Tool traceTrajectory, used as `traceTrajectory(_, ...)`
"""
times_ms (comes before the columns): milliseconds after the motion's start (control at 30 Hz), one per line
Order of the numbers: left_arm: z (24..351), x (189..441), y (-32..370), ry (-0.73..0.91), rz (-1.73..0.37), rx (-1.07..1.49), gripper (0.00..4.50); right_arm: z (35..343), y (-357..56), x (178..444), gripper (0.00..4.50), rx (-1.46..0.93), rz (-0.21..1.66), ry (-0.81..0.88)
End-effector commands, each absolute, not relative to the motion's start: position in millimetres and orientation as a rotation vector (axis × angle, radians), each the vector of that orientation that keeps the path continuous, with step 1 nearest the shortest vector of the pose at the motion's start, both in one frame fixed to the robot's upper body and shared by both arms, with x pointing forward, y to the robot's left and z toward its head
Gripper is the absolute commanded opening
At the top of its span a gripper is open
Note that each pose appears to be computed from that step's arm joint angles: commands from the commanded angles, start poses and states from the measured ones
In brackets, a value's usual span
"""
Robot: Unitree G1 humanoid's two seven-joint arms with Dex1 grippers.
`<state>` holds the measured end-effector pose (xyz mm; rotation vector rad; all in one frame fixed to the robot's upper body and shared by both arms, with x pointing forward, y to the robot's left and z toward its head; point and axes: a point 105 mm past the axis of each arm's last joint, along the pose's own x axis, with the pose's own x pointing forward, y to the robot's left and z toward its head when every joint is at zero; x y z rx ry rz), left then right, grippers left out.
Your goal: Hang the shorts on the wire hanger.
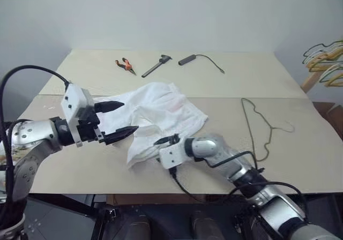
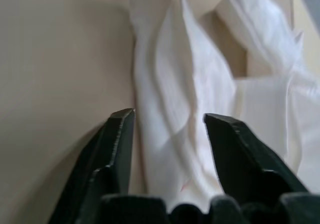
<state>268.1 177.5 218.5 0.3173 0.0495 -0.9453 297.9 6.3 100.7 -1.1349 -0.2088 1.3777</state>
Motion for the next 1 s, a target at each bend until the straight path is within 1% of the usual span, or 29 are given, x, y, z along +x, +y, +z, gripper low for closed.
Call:
traceTrajectory(33, 224, 264, 172, 0.018, -0.986, 0.395, 4.50, 138, -6, 297, 4.12, -1.092, 1.355, -0.279)
traceTrajectory(67, 223, 264, 171, 0.020, -0.994, 0.400, 4.50, 142, -12, 297, 4.45, -1.092, 1.353, -0.277)
traceTrajectory(133, 223, 266, 170, 0.021, -1.006, 0.401, 4.50, 147, -24, 298, 4.45, -1.103, 1.335, -0.273)
traceTrajectory(200, 222, 267, 169, 0.021, -1.016, 0.403, 4.50, 148, -38, 307, 4.45, -1.154, 1.284, -0.261)
traceTrajectory(300, 221, 267, 167, 0.019, -1.028, 0.399, 4.50, 140, -66, 332, 4.45, -1.320, 1.140, -0.228)
traceTrajectory(367, 221, 267, 166, 0.019, -1.031, 0.397, 4.50, 132, -86, 357, 4.45, -1.501, 1.005, -0.222)
traceTrajectory(433, 222, 266, 166, 0.019, -1.032, 0.396, 4.50, 127, -100, 377, 4.45, -1.589, 0.911, -0.220)
traceTrajectory(533, 221, 264, 166, 0.022, -1.031, 0.393, 4.50, 120, -110, 398, 4.45, -1.687, 0.827, -0.241)
traceTrajectory(667, 220, 261, 168, 0.024, -1.022, 0.391, 4.50, 108, -109, 412, 4.45, -1.777, 0.821, -0.288)
traceTrajectory(967, 220, 257, 172, 0.023, -0.994, 0.392, 4.50, 99, -96, 420, 4.45, -1.806, 0.861, -0.355)
traceTrajectory(1000, 220, 257, 172, 0.023, -0.993, 0.392, 4.50, 99, -95, 420, 4.08, -1.807, 0.870, -0.357)
